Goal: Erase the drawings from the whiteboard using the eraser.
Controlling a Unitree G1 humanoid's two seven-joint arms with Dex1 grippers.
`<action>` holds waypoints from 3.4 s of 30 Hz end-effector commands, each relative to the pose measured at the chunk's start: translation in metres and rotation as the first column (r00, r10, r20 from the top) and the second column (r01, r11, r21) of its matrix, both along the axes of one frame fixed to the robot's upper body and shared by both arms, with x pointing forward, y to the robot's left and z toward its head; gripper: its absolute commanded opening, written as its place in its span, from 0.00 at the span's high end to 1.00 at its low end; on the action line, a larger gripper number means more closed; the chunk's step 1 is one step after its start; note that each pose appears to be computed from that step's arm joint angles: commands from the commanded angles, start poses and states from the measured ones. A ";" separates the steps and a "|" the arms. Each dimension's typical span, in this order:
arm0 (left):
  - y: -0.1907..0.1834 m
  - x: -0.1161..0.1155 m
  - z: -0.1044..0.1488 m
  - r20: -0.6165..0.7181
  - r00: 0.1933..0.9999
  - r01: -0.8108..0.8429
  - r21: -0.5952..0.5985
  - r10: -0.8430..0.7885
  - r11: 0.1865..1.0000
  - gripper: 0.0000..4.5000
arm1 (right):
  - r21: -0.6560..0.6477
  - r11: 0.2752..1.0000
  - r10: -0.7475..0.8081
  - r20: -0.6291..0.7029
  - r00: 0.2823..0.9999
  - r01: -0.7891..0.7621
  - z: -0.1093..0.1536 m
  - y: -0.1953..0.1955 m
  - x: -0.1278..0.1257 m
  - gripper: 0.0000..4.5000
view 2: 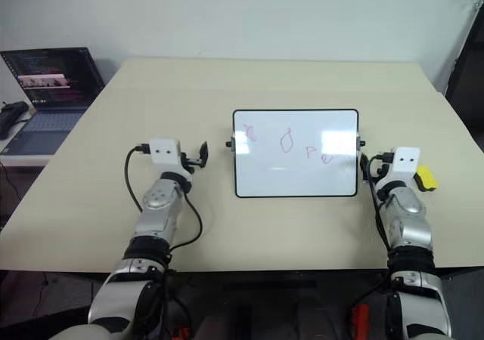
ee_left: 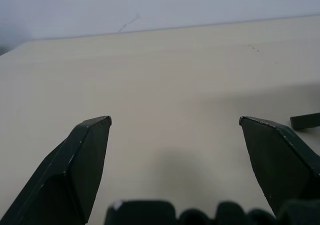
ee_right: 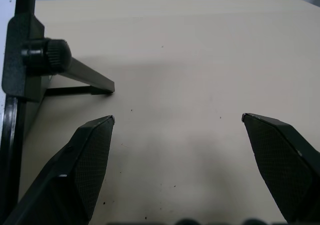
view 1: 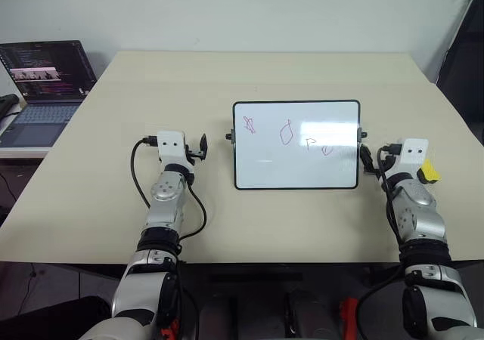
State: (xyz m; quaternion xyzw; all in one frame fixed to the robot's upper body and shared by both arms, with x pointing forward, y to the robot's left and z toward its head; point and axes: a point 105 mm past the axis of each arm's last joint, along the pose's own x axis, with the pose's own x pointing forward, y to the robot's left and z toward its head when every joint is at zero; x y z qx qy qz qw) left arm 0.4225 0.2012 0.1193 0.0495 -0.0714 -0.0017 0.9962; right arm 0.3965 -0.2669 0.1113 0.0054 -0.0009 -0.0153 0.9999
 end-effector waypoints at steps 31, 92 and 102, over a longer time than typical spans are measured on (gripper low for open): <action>-0.111 -0.117 0.094 -0.196 0.245 0.964 -0.053 -0.949 0.260 0.00 | -0.021 0.999 0.051 0.005 0.999 -0.051 0.050 -0.071 -0.036 0.00; -0.096 -0.095 0.066 -0.258 0.406 0.913 0.074 -0.877 0.401 0.00 | -0.239 0.849 0.519 0.215 0.827 -0.471 0.173 0.075 -0.047 0.75; -0.024 -0.095 0.041 -0.253 0.657 0.744 0.067 -0.710 0.665 0.00 | -0.430 0.643 0.740 0.137 0.658 -0.634 0.130 0.225 -0.011 0.75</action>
